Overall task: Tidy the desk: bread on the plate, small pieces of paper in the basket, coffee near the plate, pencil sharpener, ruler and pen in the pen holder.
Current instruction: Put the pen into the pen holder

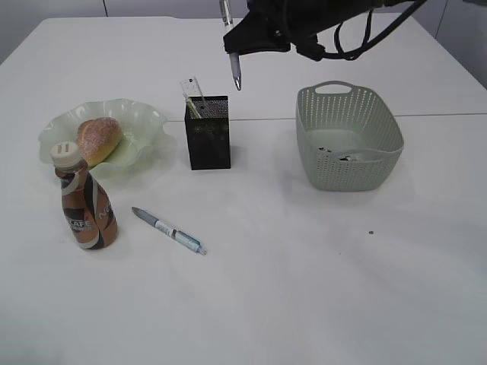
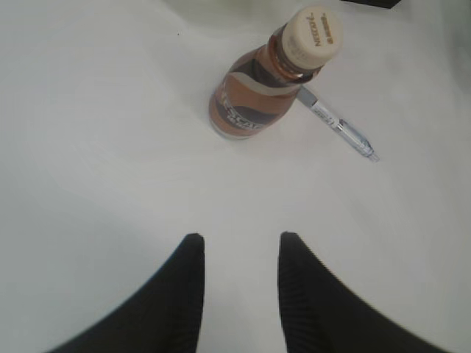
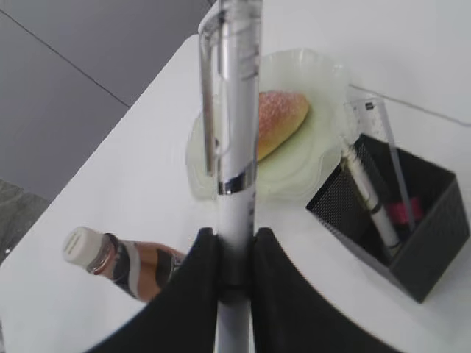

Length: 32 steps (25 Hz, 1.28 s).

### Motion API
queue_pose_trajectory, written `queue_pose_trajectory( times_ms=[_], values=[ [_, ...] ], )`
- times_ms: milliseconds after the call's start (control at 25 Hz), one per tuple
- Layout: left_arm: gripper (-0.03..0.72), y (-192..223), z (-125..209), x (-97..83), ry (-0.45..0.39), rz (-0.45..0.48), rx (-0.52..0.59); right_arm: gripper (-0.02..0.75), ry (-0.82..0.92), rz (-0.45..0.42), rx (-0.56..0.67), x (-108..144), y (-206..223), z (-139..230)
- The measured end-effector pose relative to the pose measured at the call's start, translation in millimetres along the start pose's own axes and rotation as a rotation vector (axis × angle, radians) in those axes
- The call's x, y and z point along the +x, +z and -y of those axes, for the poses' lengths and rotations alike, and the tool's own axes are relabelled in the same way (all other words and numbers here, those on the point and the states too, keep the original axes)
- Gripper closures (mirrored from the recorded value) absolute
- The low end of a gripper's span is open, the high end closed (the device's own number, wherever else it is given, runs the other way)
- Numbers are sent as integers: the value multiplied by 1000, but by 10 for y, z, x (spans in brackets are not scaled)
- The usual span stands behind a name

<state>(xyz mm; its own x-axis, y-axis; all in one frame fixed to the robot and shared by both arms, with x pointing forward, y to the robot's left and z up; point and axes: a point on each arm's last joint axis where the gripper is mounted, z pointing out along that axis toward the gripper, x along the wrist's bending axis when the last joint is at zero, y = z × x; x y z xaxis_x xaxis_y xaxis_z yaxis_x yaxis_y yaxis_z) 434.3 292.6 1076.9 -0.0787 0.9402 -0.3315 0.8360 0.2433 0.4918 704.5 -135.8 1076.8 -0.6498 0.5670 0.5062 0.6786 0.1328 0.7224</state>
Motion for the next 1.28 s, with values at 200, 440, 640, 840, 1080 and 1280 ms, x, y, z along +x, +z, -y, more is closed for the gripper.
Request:
queue_pose_trajectory(
  times_ms=[200,440,640,840,1080,1280],
  values=[
    [435,0,1,12,10,-13,1,678,-117,19,-85,-123,99,-20],
    [435,0,-1,14,12,-15,-1,678,-240,43,-218,-231,177,-83],
    [435,0,-7,14,12,-15,-7,678,-258,17,-295,-356,306,-48],
    [435,0,-10,14,12,-16,-11,678,-256,6,-319,-487,433,34],
    [435,-1,-27,15,12,-17,-29,676,-165,-18,-350,-669,600,161],
    [435,-1,-42,16,12,-18,-46,669,-217,-4,-350,-716,641,199]
  ],
)
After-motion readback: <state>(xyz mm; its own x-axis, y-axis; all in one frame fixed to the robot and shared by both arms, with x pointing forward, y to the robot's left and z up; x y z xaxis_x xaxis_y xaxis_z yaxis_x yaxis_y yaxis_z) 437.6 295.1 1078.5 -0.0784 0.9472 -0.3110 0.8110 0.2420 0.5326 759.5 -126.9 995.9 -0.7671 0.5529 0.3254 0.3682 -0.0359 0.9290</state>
